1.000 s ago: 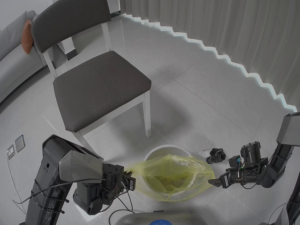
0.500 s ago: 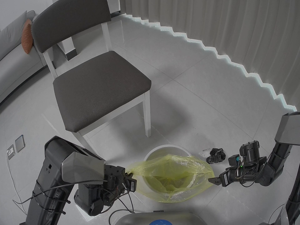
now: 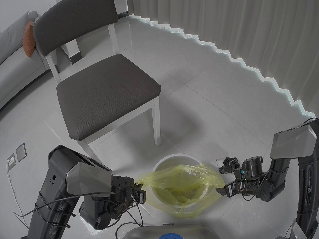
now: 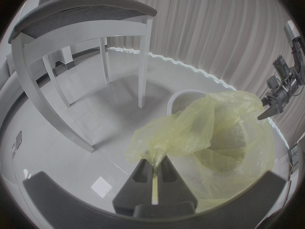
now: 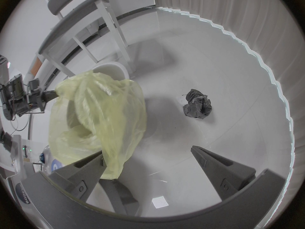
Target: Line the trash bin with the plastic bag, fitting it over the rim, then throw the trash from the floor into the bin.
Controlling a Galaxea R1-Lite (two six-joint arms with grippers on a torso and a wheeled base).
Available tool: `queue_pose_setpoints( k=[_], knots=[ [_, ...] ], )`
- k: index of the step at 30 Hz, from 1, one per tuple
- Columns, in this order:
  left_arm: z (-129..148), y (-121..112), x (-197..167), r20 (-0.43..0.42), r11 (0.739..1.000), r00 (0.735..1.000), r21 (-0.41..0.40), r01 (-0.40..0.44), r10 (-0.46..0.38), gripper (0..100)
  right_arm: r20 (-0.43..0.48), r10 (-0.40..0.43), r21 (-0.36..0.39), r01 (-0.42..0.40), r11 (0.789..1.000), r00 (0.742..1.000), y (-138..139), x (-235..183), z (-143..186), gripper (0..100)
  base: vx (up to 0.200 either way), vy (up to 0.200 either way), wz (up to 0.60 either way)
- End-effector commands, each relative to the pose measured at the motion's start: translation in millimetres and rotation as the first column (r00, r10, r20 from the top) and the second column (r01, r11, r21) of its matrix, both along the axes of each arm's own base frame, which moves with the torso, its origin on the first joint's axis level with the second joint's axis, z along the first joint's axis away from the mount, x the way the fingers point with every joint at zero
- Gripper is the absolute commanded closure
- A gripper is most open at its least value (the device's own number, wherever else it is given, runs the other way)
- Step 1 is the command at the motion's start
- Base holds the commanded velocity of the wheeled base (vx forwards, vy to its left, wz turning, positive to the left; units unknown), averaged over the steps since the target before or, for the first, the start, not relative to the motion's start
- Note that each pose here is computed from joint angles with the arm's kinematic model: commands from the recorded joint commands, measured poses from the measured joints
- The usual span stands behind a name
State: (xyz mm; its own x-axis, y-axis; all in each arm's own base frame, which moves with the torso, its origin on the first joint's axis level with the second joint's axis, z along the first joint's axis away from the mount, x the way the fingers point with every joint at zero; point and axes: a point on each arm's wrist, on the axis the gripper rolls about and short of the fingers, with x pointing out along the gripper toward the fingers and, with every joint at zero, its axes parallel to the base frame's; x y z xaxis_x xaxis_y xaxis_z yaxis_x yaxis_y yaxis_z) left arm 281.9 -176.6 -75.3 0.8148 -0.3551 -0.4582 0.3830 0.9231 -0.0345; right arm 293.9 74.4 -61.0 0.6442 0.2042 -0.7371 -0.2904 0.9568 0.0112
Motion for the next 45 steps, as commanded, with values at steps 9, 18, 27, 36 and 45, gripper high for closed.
queue_pose_setpoints(
  k=[9, 18, 27, 36, 45],
  knots=[
    [0.4, -0.1, 0.3, 0.008, 1.0, 1.0, -0.003, 0.0, 0.0, 100, -0.04, 0.02, 0.0, -0.02, 1.0, 0.999, 0.9, -16.2, 1.1, 0, 0.0, 0.0, 0.0],
    [0.9, 1.1, 1.2, 0.01, 1.0, 1.0, -0.003, -0.004, 0.004, 0, 0.016, 0.035, 0.025, -0.035, 0.999, 0.999, -2.1, -24.4, 36.3, 0, 0.0, 0.0, 0.0],
    [7.1, 7.4, -3.2, 0.0, 1.0, 1.0, -0.002, -0.015, 0.015, 0, 0.047, 0.057, 0.058, -0.059, 0.997, 0.997, -3.0, -30.9, 58.1, 0, 0.0, 0.0, 0.0],
    [20.3, 18.1, -24.2, -0.07, 0.998, 0.996, -0.031, 0.05, -0.052, 0, 0.078, 0.062, 0.064, -0.067, 0.996, 0.995, -2.5, -35.2, 69.8, 0, 0.0, 0.0, 0.0],
    [84.0, 31.5, -28.7, 0.072, 0.994, 0.997, -0.11, 0.028, -0.021, 0, 0.126, 0.059, 0.076, -0.069, 0.995, 0.99, -5.1, -40.9, 91.5, 0, 0.0, 0.0, 0.0]
  ],
)
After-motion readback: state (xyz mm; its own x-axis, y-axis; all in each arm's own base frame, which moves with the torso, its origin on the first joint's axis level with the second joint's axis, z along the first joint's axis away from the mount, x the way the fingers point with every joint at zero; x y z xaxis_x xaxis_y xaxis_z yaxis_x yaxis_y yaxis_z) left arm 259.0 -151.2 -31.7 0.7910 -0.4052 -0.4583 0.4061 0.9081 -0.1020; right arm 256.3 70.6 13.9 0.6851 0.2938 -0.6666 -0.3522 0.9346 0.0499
